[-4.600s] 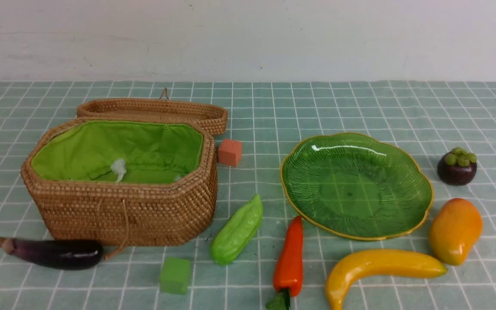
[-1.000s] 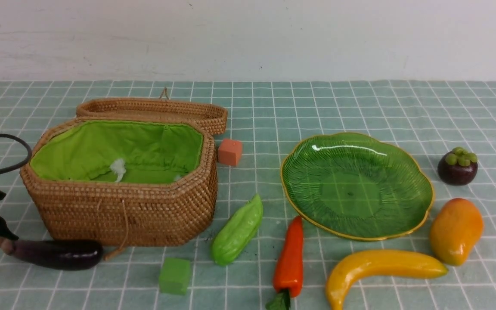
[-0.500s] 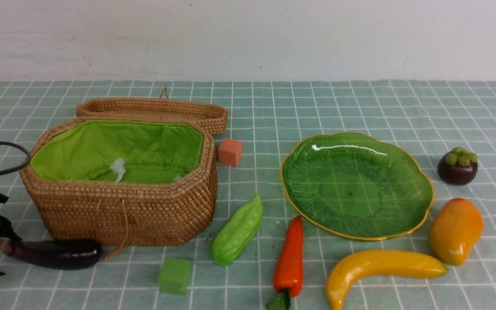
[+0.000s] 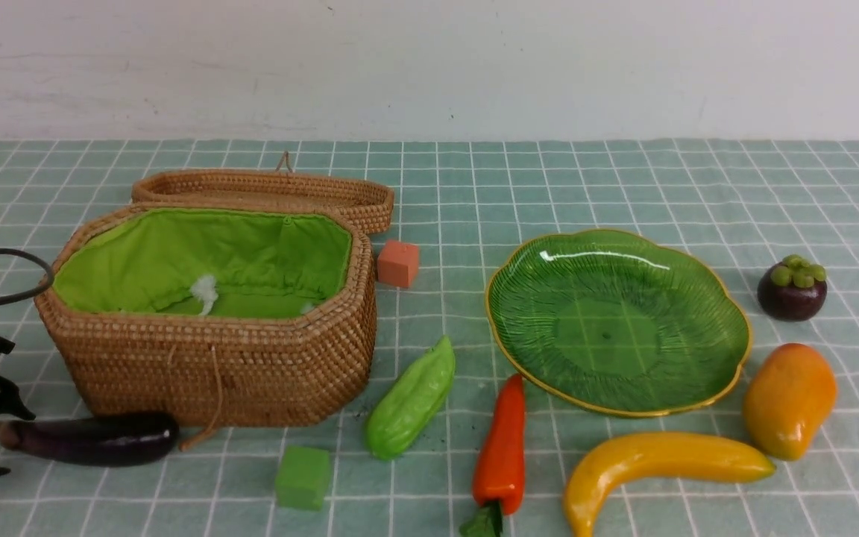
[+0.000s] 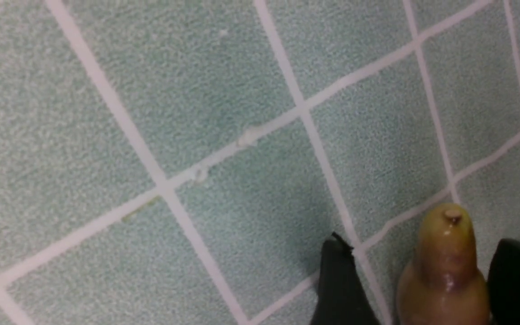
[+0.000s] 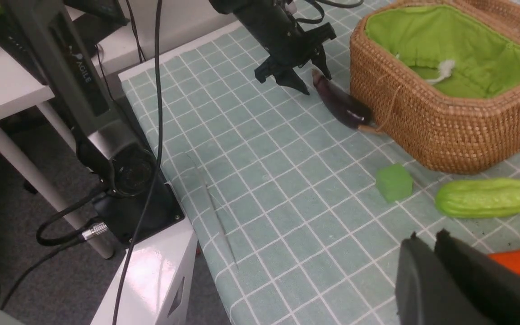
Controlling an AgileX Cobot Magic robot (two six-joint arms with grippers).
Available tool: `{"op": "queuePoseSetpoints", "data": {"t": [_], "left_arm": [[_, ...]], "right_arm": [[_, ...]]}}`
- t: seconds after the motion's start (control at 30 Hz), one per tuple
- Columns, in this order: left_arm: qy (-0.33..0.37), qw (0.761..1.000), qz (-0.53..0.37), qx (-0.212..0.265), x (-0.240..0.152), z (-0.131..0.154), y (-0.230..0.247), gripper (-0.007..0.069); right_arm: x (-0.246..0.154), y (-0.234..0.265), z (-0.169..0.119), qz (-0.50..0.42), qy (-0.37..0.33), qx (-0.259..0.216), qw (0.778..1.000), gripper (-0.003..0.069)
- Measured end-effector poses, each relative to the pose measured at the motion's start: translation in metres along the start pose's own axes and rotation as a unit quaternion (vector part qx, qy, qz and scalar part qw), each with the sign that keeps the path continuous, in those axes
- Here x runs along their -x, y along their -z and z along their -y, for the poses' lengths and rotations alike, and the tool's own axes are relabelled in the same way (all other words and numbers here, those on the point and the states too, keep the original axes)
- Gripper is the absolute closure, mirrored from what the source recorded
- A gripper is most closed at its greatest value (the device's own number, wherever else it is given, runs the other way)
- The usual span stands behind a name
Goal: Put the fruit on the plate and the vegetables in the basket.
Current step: Use the left arm to grab an eggplant and put it into the left basket
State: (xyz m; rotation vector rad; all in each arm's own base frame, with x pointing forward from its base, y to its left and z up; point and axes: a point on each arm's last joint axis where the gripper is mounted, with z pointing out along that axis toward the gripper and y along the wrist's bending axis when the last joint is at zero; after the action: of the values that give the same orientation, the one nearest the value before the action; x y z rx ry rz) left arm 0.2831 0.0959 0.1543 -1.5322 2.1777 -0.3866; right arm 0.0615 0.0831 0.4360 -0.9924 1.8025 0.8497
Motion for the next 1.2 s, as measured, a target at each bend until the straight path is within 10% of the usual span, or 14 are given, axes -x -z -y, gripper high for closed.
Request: {"op": "queuePoseSetpoints", "data": {"t": [0.37, 0.6, 1.2], "left_arm": [[0.005, 1.000, -0.004, 0.004, 0.001, 0.000, -0.005, 0.0254], [0.009, 1.000, -0.006, 0.006, 0.002, -0.001, -0.007, 0.0414], [-0.025, 0.999, 0.008, -0.031, 0.000, 0.010, 0.035, 0.0414]], "right_arm": [[0.001, 0.000, -0.001, 0.001, 0.001, 0.001, 1.000, 0.0596], [0.001, 0.001, -0.001, 0.002, 0.001, 0.001, 1.000, 0.0589], [0.001, 0.001, -0.001, 0.003, 0.002, 0.001, 1.000, 0.0585]]}}
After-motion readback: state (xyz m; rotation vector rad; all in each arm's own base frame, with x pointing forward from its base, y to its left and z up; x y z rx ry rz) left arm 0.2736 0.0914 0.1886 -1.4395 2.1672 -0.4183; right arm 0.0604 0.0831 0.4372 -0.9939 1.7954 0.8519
